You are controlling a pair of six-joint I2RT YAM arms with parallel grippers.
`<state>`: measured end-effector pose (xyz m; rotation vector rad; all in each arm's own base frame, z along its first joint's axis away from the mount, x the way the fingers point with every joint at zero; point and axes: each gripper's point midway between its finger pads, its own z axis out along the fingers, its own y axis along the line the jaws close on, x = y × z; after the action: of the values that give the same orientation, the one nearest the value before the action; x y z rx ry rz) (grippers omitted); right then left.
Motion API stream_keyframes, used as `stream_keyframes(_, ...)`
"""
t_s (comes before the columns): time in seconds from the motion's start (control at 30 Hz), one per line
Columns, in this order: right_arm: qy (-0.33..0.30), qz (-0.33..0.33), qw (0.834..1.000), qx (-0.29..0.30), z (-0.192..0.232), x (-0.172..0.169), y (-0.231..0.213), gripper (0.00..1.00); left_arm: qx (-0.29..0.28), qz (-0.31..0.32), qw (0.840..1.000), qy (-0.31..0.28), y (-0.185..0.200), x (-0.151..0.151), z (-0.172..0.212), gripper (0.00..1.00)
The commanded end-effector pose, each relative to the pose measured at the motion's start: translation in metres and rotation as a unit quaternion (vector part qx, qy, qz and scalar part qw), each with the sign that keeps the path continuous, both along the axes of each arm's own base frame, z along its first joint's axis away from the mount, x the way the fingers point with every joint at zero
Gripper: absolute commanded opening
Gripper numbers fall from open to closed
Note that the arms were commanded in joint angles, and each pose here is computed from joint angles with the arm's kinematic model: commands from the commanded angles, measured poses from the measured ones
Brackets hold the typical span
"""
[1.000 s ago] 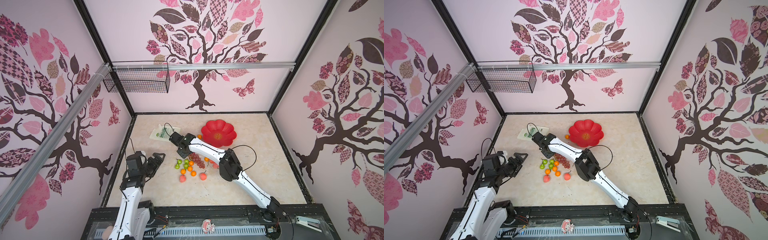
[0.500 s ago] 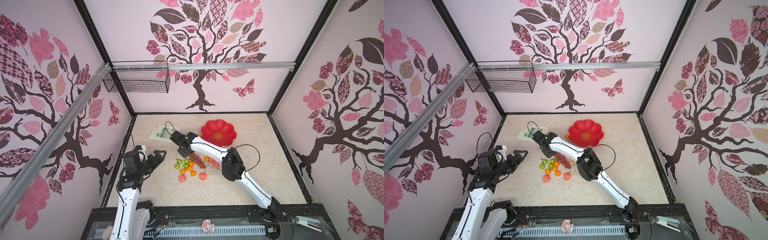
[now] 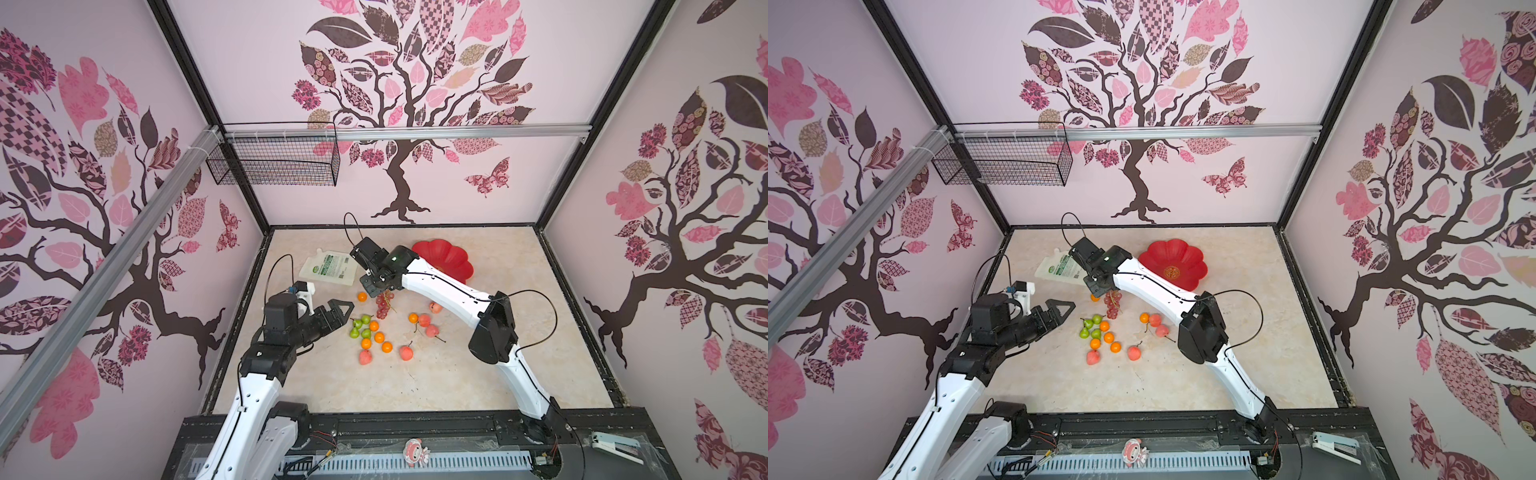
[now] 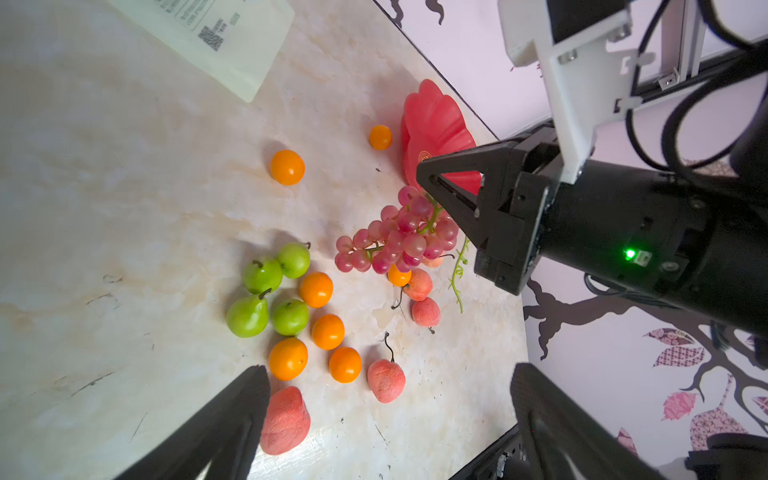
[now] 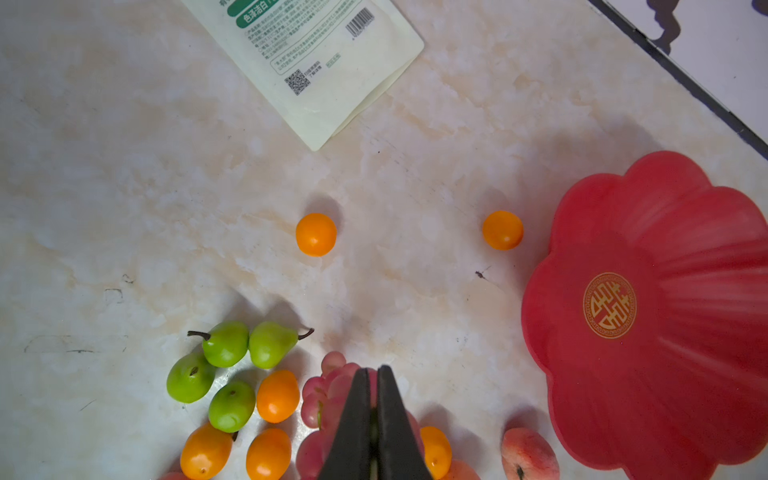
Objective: Place and organize the fake fruits in the fruit bowl
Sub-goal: 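Lift the grapes toward the bowl with right gripper while left arm approaches bowl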
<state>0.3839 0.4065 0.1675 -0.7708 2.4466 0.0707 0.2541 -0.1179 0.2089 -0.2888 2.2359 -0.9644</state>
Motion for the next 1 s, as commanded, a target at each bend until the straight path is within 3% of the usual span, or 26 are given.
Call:
stream_keyframes(0.0,-0.030,-0.029,0.998,0.057,0.056,0.008,-0.017,0.00,0.023,-0.014,0.998,-0.060,-0.009,0.017,0.038,0.95)
stream_keyframes(0.23,-0.058,-0.072,0.985,0.146,0.107,0.026,-0.045,0.00,0.059,-0.055,0.993,-0.087,-0.049,0.037,0.059,0.95)
stream_keyframes(0.5,-0.117,-0.131,0.965,0.196,0.146,0.054,-0.095,0.00,0.075,-0.092,0.986,-0.119,-0.099,0.070,0.084,0.95)
stream_keyframes(0.7,-0.153,-0.155,0.955,0.203,0.148,0.076,-0.128,0.00,0.083,-0.103,0.983,-0.127,-0.122,0.103,0.089,0.95)
stream_keyframes(0.97,-0.213,-0.167,0.941,0.206,0.128,0.095,-0.152,0.00,0.098,-0.110,0.982,-0.116,-0.145,0.142,0.065,0.95)
